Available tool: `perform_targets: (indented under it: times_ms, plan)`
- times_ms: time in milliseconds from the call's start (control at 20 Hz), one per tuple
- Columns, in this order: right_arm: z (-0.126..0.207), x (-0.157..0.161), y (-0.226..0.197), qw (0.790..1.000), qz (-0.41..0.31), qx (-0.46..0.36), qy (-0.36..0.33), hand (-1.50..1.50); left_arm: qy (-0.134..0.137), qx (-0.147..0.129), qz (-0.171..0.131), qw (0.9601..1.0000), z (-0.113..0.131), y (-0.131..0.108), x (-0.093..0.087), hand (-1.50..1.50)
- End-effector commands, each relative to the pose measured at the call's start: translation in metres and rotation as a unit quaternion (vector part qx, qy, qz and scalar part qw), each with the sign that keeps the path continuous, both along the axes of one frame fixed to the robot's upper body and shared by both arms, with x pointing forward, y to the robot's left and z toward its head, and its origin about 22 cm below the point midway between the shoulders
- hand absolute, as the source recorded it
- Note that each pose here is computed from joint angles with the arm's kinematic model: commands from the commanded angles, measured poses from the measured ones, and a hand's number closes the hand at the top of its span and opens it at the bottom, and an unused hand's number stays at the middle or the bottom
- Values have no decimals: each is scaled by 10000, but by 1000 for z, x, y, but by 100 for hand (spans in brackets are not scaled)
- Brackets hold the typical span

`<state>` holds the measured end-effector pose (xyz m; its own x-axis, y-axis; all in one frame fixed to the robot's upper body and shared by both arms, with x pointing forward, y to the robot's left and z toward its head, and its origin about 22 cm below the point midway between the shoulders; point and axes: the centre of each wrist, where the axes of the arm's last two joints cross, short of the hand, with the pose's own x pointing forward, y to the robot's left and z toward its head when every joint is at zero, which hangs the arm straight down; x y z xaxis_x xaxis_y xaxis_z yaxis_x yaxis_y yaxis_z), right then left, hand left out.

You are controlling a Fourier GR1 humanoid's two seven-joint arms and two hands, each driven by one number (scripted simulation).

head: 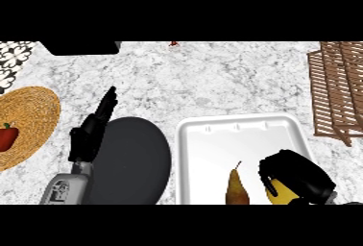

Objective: Pick the lemon from the tray and place it in the tiered shelf

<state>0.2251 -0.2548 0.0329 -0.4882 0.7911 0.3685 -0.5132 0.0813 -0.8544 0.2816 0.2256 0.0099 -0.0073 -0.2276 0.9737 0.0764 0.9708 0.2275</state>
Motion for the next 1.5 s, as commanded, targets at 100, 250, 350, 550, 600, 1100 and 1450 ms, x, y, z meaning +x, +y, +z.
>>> perform_targets:
  times_ms: [100,250,350,550,600,1100,1450]
  plan:
    - [22,-11,-52,9832,1175,1351,361,150,3,14,238,9997,-4,13,-5,0]
    - [48,-6,-86,9717,1487,1829,147,150,-2,5,327,9995,-1,21,-7,0]
    - [66,-1,-113,9638,1574,2152,84,150,61,-22,358,9993,-4,16,-7,0]
    - [102,-1,-165,9554,1413,2581,-248,150,-26,-21,437,9990,-2,18,-5,0]
    - [116,0,-179,9545,1301,2638,-500,150,-2,-33,444,9990,-1,21,-6,0]
    - [202,-22,-278,9197,404,3541,-1644,150,2,-12,214,9998,-7,14,-14,0]
    - [241,-33,-307,9070,49,3795,-1825,150,-144,-1,-30,9999,11,-4,5,0]
